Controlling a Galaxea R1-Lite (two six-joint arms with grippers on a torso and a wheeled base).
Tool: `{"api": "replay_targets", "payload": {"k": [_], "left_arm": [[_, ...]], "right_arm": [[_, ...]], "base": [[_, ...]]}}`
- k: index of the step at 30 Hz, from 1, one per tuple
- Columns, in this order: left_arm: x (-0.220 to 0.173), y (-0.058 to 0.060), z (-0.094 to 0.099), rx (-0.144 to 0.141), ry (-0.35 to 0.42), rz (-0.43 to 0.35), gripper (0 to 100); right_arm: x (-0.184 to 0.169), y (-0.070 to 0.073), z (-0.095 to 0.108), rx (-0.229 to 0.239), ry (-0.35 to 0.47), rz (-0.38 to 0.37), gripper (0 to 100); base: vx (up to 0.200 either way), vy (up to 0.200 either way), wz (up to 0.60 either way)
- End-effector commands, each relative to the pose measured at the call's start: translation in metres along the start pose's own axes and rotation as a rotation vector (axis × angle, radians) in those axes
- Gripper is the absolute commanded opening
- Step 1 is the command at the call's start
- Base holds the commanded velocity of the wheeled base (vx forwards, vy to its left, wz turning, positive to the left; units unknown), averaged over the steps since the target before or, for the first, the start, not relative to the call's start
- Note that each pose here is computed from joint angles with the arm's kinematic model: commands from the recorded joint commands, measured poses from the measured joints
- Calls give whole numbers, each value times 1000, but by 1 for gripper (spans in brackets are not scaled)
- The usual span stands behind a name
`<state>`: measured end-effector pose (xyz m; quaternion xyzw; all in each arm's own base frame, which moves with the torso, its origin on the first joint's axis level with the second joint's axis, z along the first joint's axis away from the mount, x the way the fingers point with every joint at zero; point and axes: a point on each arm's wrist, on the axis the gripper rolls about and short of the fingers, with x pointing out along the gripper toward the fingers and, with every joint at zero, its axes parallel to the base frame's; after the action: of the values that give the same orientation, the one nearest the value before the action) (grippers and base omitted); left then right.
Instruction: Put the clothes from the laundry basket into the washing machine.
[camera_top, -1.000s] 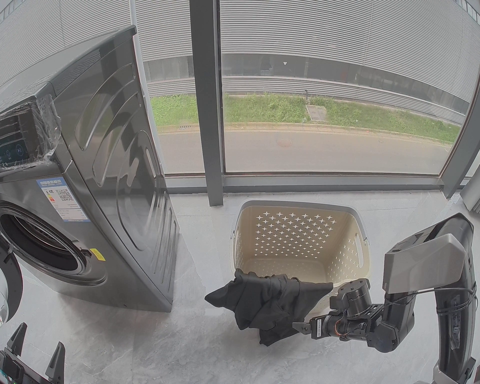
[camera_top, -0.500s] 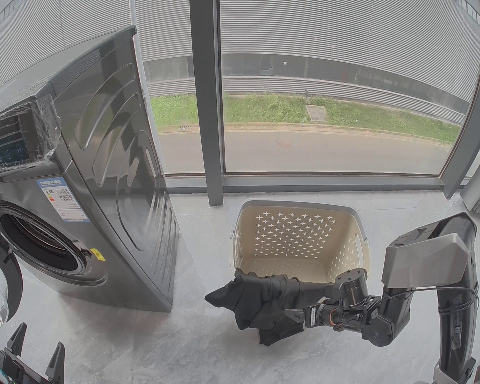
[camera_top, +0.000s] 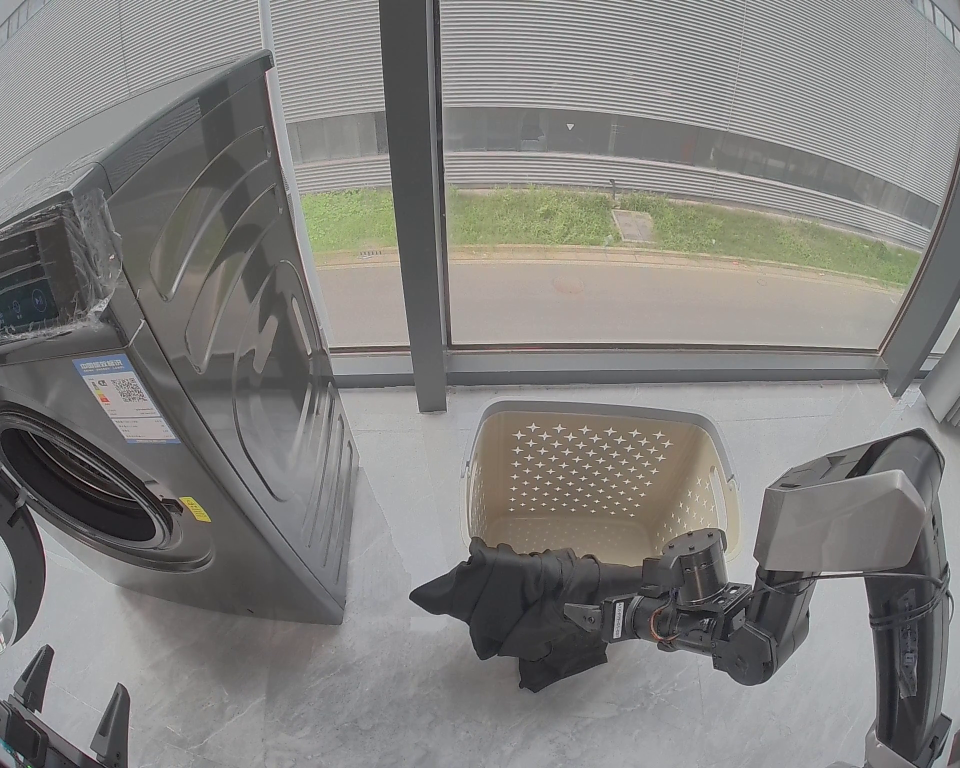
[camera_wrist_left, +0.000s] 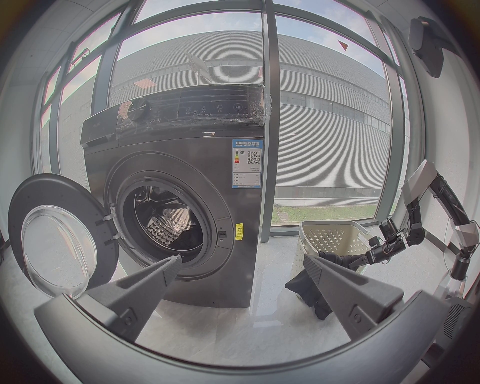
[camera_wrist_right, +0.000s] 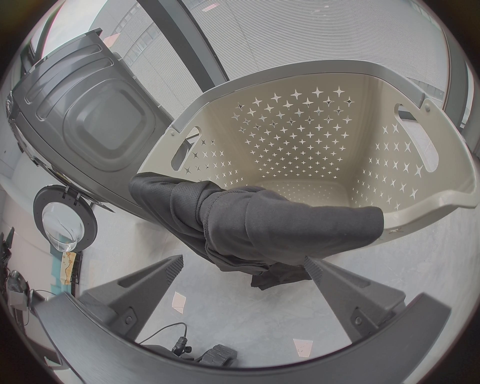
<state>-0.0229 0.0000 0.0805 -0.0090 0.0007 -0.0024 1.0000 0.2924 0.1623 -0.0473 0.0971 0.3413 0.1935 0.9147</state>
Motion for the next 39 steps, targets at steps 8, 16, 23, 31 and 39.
{"api": "replay_targets", "payload": {"k": [8, 16, 23, 31, 39], "left_arm": [[0, 0, -4, 0, -1, 2, 100], [0, 0, -4, 0, -1, 2, 100], [0, 0, -4, 0, -1, 2, 100], [0, 0, -4, 0, -1, 3, 100], [0, 0, -4, 0, -1, 2, 100]], "right_arm": [[10, 0, 0, -2, -10, 3, 100], [11, 2, 4, -4, -47, 15, 0], [-2, 7, 7, -11, -55, 31, 0], [-58, 29, 34, -28, -144, 93, 0], [-74, 36, 36, -38, -164, 118, 0]], "base": [[0, 0, 0], [0, 0, 0], [0, 0, 0], [0, 0, 0], [0, 0, 0]]}}
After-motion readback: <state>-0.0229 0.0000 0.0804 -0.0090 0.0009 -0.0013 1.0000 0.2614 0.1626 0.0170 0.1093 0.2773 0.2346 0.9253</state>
